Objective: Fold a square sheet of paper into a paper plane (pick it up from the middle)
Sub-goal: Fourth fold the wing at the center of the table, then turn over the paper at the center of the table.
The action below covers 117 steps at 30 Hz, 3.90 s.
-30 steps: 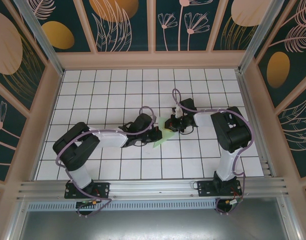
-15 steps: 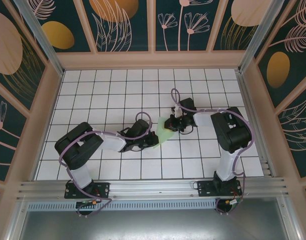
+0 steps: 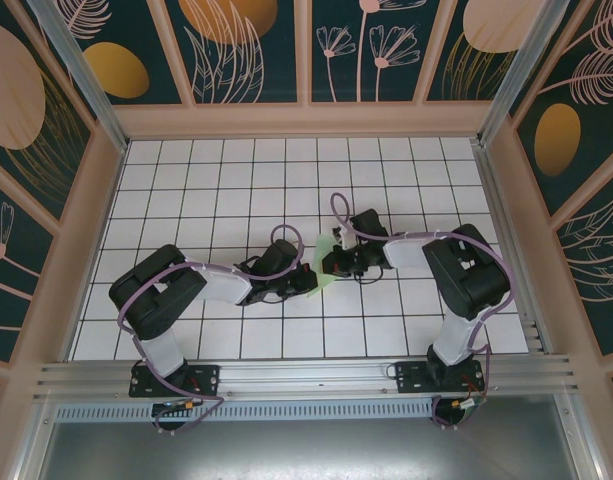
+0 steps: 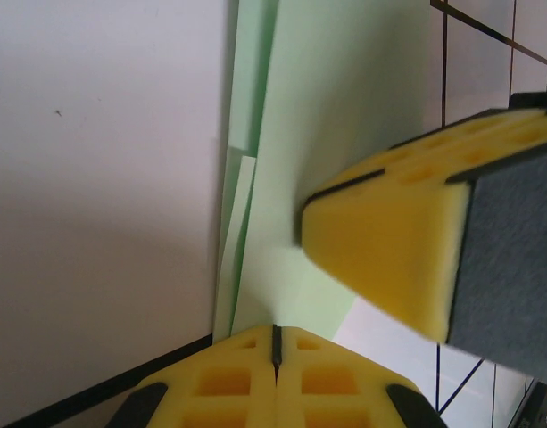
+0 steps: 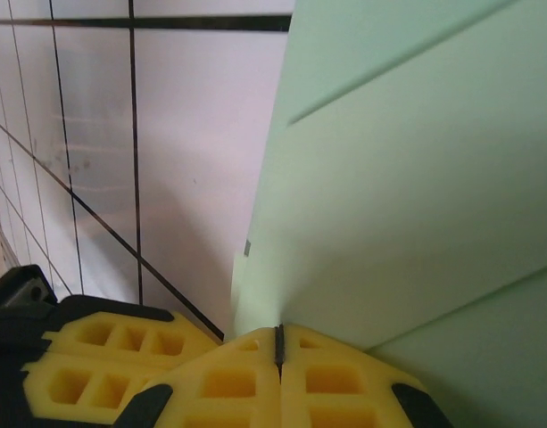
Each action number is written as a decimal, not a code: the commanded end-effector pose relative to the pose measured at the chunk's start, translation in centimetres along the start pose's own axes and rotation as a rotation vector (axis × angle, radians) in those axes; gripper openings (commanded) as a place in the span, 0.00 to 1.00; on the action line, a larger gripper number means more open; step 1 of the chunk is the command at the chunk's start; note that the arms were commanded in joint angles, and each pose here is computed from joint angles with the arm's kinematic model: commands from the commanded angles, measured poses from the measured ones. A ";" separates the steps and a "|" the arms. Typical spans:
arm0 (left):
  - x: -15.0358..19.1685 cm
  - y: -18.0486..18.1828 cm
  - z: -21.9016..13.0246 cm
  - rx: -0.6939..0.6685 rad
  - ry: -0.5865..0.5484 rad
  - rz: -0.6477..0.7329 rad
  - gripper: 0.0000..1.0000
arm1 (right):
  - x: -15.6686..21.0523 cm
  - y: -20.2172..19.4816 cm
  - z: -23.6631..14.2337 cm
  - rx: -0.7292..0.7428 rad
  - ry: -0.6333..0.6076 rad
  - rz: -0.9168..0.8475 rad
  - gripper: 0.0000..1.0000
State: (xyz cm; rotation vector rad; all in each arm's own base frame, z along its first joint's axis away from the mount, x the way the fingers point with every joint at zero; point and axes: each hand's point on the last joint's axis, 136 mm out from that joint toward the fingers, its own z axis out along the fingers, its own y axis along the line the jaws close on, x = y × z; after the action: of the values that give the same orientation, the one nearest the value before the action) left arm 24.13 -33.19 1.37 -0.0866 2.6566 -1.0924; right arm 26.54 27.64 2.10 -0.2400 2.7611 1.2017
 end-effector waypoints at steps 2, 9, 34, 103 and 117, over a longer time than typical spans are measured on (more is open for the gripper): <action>3.9 5.2 0.1 -0.170 0.129 -0.062 0.00 | 0.8 0.0 0.7 -0.007 0.044 -0.027 0.04; 4.5 6.1 -0.2 -0.196 0.145 -0.076 0.00 | -2.4 -3.3 0.3 0.059 -0.019 0.054 0.04; 3.7 4.5 -0.2 -0.153 0.130 -0.045 0.00 | -9.3 -2.2 -5.9 0.029 -0.257 0.074 0.05; -9.7 -0.2 -8.1 -0.181 -0.275 0.112 0.99 | -5.6 1.2 -1.5 -0.093 -0.192 0.246 0.38; -8.1 -0.5 -8.6 -0.032 -0.203 0.015 0.99 | -5.5 2.4 -1.7 -0.183 -0.247 0.204 0.10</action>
State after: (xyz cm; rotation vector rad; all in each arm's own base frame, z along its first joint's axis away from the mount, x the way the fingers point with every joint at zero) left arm 29.84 -26.10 8.10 -0.1540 2.5225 -0.8724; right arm 31.05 27.89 4.32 0.2334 2.5981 1.3685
